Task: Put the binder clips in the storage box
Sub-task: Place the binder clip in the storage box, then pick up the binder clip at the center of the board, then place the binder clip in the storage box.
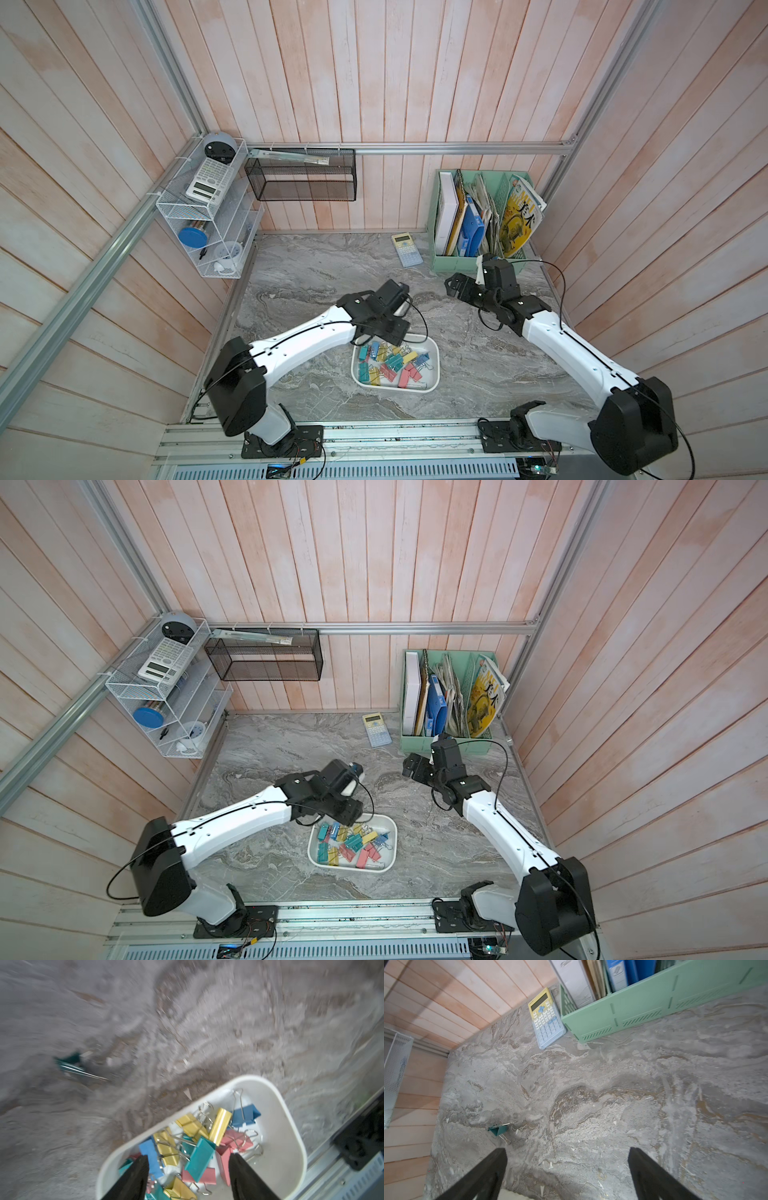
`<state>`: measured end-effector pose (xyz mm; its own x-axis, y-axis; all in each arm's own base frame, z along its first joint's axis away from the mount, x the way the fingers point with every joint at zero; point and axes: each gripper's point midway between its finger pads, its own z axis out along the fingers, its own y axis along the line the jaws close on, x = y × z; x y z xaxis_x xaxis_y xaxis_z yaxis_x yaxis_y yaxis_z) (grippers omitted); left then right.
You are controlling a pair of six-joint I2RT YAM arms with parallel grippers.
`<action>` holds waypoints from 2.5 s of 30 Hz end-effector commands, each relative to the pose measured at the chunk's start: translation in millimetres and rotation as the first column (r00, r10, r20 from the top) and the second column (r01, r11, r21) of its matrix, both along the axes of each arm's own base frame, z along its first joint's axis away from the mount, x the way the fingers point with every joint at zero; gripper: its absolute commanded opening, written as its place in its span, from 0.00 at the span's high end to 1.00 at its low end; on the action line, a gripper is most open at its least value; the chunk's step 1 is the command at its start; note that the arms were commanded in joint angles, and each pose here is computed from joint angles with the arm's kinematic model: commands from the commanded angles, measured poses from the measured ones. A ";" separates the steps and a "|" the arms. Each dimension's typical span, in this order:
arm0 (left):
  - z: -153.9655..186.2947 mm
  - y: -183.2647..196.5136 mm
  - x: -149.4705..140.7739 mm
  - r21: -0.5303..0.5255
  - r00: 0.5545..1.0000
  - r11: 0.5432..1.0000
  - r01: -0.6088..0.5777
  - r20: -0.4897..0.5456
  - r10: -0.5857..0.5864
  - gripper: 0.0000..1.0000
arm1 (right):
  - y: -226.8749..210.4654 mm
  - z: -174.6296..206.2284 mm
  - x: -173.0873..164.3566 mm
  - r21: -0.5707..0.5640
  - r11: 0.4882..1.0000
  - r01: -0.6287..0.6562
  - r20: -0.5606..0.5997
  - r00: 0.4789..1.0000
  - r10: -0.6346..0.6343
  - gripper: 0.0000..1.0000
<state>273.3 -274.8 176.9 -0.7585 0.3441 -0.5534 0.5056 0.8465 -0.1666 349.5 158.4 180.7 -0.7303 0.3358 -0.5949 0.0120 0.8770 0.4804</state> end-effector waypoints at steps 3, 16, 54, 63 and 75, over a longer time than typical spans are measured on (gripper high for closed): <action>80.8 106.0 69.4 -0.364 0.864 0.826 -0.430 0.101 0.494 0.00 | 76.3 4.6 11.9 -0.051 0.982 -0.181 0.005 0.983 0.182 0.02; 68.0 169.7 24.7 -0.404 0.800 0.725 -0.559 -0.033 0.598 0.00 | 215.9 -101.1 6.1 0.101 0.941 -0.322 -0.352 0.873 0.337 0.04; 53.2 179.7 3.1 -0.405 0.814 0.759 -0.510 0.058 0.578 0.00 | 172.5 -14.6 -53.0 0.140 0.976 -0.168 -0.250 0.948 0.198 0.87; 58.3 221.2 0.9 -0.385 0.689 0.736 -0.557 0.279 0.668 0.00 | 102.2 -50.9 -175.9 -0.138 0.927 -0.349 -0.224 0.922 0.315 0.80; 20.3 227.9 -6.9 -0.259 0.723 0.806 -0.532 0.358 0.591 0.00 | 77.7 -16.6 -142.4 -0.380 0.891 -0.247 -0.101 0.969 0.226 0.14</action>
<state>265.2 -55.0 196.4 -0.5251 -0.2086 -0.8251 -0.0040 0.9701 -0.2427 187.5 271.0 134.0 -0.8640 -0.1691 -0.4743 -0.2944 0.9338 0.2033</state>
